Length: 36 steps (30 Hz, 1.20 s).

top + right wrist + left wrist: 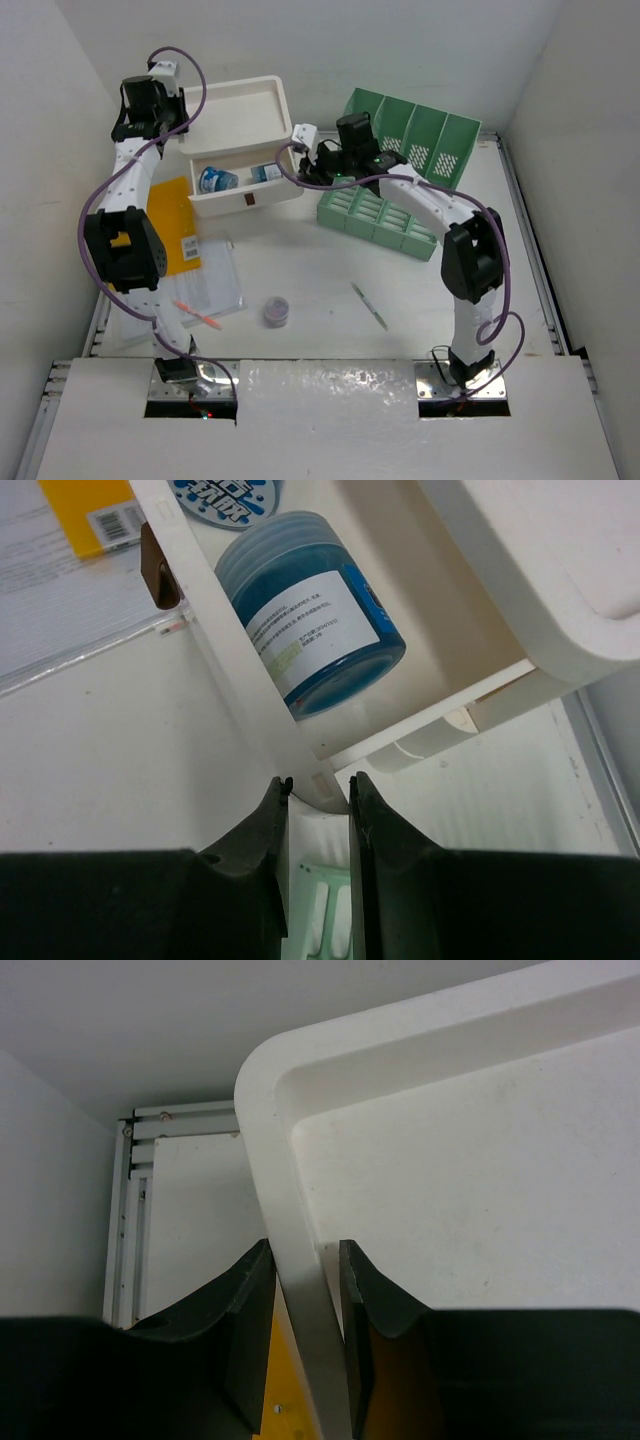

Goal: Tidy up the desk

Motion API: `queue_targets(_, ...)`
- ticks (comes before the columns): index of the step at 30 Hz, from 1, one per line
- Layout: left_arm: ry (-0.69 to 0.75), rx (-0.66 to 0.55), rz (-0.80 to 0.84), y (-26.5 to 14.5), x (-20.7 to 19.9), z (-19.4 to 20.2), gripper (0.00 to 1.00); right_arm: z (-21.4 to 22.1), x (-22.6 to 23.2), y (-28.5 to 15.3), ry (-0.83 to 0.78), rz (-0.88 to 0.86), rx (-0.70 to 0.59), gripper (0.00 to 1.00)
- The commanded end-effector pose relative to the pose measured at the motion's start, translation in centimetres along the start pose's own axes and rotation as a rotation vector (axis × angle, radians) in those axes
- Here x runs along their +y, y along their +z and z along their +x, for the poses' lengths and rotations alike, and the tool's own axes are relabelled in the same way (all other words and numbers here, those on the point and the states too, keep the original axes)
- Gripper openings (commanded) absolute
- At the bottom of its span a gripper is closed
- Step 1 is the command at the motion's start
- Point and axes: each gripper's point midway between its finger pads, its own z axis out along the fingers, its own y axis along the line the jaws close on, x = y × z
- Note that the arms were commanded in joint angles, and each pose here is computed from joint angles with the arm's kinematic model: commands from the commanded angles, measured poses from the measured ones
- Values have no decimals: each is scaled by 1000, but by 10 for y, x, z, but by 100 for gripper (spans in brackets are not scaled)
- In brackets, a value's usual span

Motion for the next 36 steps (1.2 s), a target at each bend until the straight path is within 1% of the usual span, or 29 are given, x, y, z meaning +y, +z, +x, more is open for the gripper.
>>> queue_targets(1,-7,135,171,2,-41,39,0,-86,-80,-19,-146,408,-290,7)
queue_targets(2,-9,136,174,2,-42,39,0,-87,-80,-18,-143,429,-297,13)
queue_targets(3,-11,136,185,1,-44,39,0,-80,-82,-13,-115,463,-284,17)
queue_targets(4,-16,135,184,1,-44,39,0,-81,-86,-13,-107,490,-293,18)
queue_targets(5,-21,138,189,1,-45,39,0,-79,-89,-10,-88,516,-289,22)
queue_targets(6,-27,141,193,0,-46,40,0,-77,-93,-9,-57,561,-278,33)
queue_targets(9,-51,154,203,0,-50,45,0,-63,-90,2,-7,618,-242,46)
queue_targets(10,-64,155,201,0,-50,45,0,-64,-93,-6,7,679,-236,55)
queue_targets(11,-71,153,197,0,-49,45,0,-62,-92,-10,16,718,-232,60)
queue_targets(12,-79,159,190,2,-48,48,0,-48,-79,-7,36,735,-198,63)
queue_targets(13,-92,161,182,4,-48,49,0,-63,-86,-34,55,859,-242,67)
queue_targets(14,-99,162,177,6,-47,49,0,-66,-78,-41,98,894,-269,69)
queue_targets(15,-103,164,165,8,-45,50,0,-50,-71,-46,140,921,-250,70)
queue_targets(16,-113,168,158,9,-44,51,0,-47,-70,-58,192,968,-255,71)
queue_targets(17,-116,169,151,10,-43,52,0,-58,-65,-72,271,973,-305,71)
queue_targets(18,-120,170,142,12,-43,53,0,-42,-52,-70,322,954,-273,71)
queue_targets(20,-131,168,136,13,-41,53,0,-49,-35,-79,392,926,-312,69)
queue_targets(21,-137,169,134,13,-41,54,0,-39,-17,-70,405,893,-282,67)
queue_targets(23,-147,161,137,14,-42,52,0,-32,3,-63,421,882,-253,65)
queue_targets(24,-150,160,139,14,-43,51,0,-30,24,-51,414,849,-232,65)
queue_targets(25,-152,159,138,15,-43,51,0,-28,32,-46,420,845,-219,65)
queue_targets(26,-154,160,138,15,-43,52,0,-26,41,-39,461,836,-231,64)
queue_targets(27,-156,161,138,15,-43,52,0,-28,56,-24,478,796,-258,59)
queue_targets(29,-157,164,143,15,-44,54,0,-33,71,-3,542,721,-322,55)
queue_targets(30,-160,163,144,15,-44,54,0,-37,80,18,553,667,-345,50)
queue_targets(32,-161,166,146,15,-45,55,0,-42,84,39,582,628,-363,48)
queue_targets(33,-160,167,151,15,-45,55,0,-61,82,48,582,605,-395,47)
queue_targets(34,-158,164,151,14,-45,54,0,-48,83,64,588,605,-362,48)
queue_targets(36,-154,161,151,13,-45,53,0,-60,75,71,610,617,-403,48)
